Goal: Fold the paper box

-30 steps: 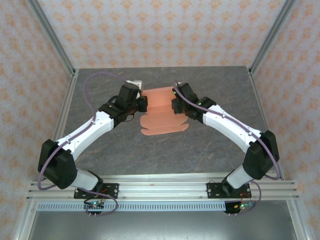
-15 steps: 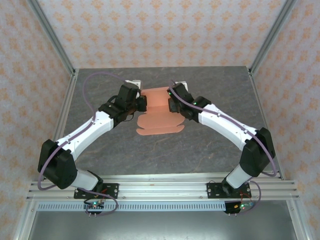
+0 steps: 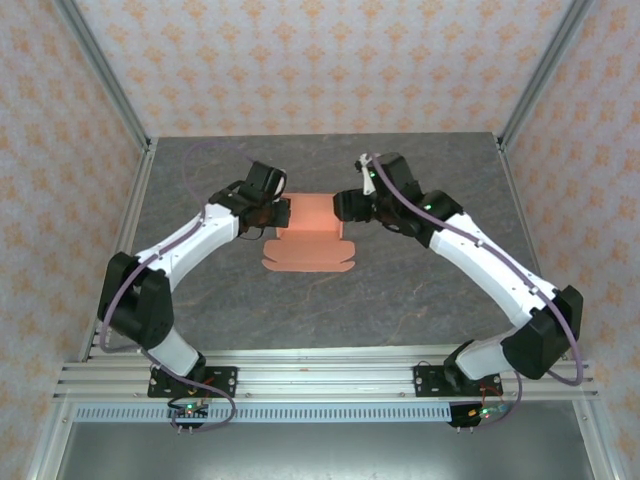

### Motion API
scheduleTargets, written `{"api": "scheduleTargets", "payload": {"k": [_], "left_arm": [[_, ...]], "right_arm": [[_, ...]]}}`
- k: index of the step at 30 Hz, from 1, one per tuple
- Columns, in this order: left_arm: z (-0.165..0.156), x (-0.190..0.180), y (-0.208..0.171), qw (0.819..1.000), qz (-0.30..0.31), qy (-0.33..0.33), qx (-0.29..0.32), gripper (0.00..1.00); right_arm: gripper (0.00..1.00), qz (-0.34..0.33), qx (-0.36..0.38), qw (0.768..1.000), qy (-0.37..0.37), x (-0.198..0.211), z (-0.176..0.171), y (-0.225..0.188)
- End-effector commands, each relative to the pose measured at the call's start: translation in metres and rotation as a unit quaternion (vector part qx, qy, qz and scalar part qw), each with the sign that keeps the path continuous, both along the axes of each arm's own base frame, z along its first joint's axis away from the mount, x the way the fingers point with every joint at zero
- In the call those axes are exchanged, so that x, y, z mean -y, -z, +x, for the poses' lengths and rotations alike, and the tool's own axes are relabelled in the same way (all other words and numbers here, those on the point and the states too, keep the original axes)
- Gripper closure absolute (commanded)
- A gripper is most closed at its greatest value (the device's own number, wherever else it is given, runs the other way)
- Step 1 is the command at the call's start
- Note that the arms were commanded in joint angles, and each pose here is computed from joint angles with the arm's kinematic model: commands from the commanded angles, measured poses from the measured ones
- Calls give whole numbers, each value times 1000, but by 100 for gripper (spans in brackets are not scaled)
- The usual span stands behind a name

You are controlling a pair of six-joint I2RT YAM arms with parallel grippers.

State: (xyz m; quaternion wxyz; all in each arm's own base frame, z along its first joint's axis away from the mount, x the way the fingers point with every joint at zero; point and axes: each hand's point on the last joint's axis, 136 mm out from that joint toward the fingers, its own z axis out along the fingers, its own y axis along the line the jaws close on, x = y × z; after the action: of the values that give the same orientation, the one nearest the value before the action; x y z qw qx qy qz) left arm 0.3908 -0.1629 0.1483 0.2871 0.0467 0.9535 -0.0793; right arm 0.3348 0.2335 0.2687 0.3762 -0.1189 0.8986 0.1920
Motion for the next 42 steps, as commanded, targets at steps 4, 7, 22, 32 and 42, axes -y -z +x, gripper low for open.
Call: {"api": "scheduleTargets", "payload": {"k": [4,7,22,32,42], "left_arm": [[-48,15,34,982,20,107,-152,100],[-54,14,43,970,46,131,-198,100],[-25,30,93,917,123,201,-323,98],[9,80,75,932,60,225,-276,58],[40,80,-24,971,17,204,-122,43]], "right_arm": [[29,-19,-24,999,39,32,1,30],[29,-38,-34,997,54,42,-1,48],[29,-74,-59,992,80,70,-28,88],[29,-85,-67,990,89,75,-28,98],[27,-28,-114,989,94,70,-3,113]]}}
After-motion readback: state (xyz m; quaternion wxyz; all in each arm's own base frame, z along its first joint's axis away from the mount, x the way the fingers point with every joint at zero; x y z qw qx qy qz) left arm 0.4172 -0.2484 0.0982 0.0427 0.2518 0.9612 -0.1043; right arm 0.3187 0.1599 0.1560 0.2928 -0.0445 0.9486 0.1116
